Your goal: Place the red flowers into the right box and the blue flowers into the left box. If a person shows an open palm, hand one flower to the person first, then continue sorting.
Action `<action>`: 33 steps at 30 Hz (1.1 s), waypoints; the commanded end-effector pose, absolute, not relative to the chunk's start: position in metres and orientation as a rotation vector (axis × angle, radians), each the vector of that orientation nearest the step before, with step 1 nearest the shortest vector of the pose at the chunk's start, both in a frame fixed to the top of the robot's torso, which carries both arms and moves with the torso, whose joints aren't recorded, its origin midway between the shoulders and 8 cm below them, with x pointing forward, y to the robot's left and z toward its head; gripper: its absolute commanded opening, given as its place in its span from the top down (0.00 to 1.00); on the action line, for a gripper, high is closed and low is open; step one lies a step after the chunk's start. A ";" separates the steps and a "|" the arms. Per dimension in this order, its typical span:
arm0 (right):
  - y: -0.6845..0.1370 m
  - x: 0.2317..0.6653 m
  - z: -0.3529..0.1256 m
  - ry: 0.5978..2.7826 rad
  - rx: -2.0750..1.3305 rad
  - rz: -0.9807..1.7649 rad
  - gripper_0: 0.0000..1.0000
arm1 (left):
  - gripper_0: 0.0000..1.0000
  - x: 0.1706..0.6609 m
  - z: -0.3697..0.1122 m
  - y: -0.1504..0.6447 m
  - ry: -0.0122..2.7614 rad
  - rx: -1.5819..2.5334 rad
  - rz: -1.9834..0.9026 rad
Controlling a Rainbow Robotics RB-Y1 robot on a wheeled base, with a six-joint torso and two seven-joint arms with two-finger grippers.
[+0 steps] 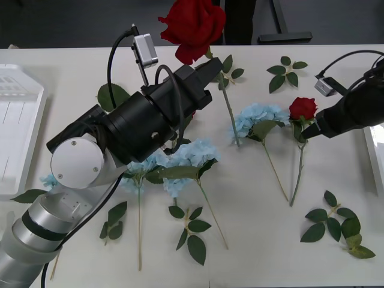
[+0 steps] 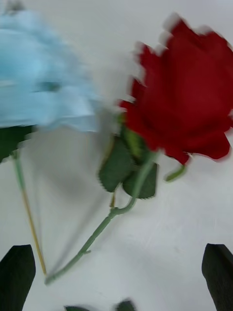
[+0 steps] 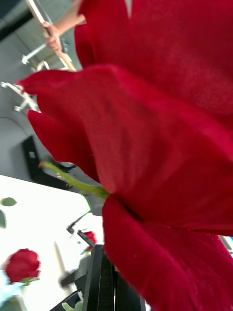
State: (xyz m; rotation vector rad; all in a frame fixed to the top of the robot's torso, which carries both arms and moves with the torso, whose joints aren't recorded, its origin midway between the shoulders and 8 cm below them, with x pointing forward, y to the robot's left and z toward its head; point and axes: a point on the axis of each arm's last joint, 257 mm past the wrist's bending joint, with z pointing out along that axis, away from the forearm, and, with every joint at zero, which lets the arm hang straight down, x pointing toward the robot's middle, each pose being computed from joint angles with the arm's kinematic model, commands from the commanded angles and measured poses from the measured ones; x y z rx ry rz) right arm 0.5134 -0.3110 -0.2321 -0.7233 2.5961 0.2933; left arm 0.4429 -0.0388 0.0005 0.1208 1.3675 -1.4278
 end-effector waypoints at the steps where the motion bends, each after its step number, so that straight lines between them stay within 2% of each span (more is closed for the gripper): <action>1: -0.321 0.511 -0.171 2.414 -0.874 0.387 0.00 | 1.00 0.410 0.052 -0.056 1.267 0.111 -1.588; 7: -0.275 0.482 -0.127 2.139 -1.107 0.643 0.00 | 1.00 0.399 0.049 -0.069 1.274 0.134 -1.605; 12: -0.239 0.452 -0.108 1.999 -1.202 0.794 0.00 | 1.00 0.398 0.050 -0.072 1.266 0.141 -1.600; 25: -0.155 0.383 -0.105 1.818 -1.331 0.933 0.00 | 1.00 0.398 0.050 -0.072 1.266 0.141 -1.600; 33: -0.109 0.378 -0.111 1.742 -1.311 1.014 0.00 | 1.00 0.398 0.050 -0.072 1.266 0.141 -1.600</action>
